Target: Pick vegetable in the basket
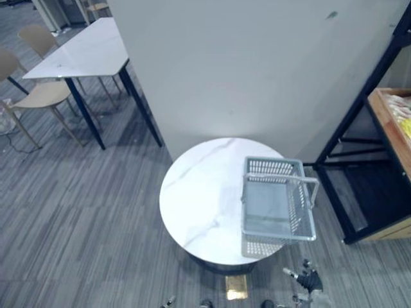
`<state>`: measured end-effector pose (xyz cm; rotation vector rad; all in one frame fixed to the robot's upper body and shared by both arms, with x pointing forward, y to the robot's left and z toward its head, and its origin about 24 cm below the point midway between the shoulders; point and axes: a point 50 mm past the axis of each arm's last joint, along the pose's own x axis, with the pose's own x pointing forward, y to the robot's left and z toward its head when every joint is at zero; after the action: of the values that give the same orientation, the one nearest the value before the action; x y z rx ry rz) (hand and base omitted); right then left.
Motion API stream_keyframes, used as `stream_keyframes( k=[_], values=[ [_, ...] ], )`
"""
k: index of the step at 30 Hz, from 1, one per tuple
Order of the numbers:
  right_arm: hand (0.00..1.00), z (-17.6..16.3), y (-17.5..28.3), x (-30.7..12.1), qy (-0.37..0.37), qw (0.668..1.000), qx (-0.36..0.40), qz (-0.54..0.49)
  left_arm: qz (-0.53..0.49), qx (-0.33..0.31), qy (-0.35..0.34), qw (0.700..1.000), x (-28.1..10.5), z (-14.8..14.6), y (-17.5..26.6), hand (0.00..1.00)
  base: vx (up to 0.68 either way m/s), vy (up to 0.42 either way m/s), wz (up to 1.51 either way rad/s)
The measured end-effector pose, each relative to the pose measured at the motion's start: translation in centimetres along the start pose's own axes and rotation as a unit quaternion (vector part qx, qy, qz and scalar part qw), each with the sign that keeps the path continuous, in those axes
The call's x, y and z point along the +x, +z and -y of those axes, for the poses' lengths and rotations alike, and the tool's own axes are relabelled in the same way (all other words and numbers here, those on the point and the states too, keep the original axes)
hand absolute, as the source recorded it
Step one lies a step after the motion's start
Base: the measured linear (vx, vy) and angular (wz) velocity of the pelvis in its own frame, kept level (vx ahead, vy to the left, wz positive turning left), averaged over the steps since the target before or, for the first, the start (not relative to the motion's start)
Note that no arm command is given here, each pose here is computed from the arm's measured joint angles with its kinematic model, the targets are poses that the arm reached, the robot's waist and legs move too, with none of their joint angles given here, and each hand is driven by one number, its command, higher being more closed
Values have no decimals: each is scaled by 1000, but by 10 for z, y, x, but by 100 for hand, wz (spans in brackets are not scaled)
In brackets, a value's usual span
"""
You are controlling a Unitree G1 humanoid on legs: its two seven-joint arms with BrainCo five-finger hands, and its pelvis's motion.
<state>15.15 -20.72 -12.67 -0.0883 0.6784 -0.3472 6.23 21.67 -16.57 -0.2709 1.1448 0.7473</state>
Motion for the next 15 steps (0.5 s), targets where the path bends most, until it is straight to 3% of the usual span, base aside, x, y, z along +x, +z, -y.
stream_keyframes(
  k=[4,8,15],
  values=[
    [0,28,47,13,-51,992,-58,100,11,47,-16,999,2,-5,5,0,-123,-23,-4],
    [0,46,126,20,-78,961,-108,244,21,87,-29,996,3,-8,12,0,-55,-4,-13],
    [0,30,231,5,-19,897,-161,410,35,102,-26,994,5,-12,26,0,65,3,-5]
  ],
)
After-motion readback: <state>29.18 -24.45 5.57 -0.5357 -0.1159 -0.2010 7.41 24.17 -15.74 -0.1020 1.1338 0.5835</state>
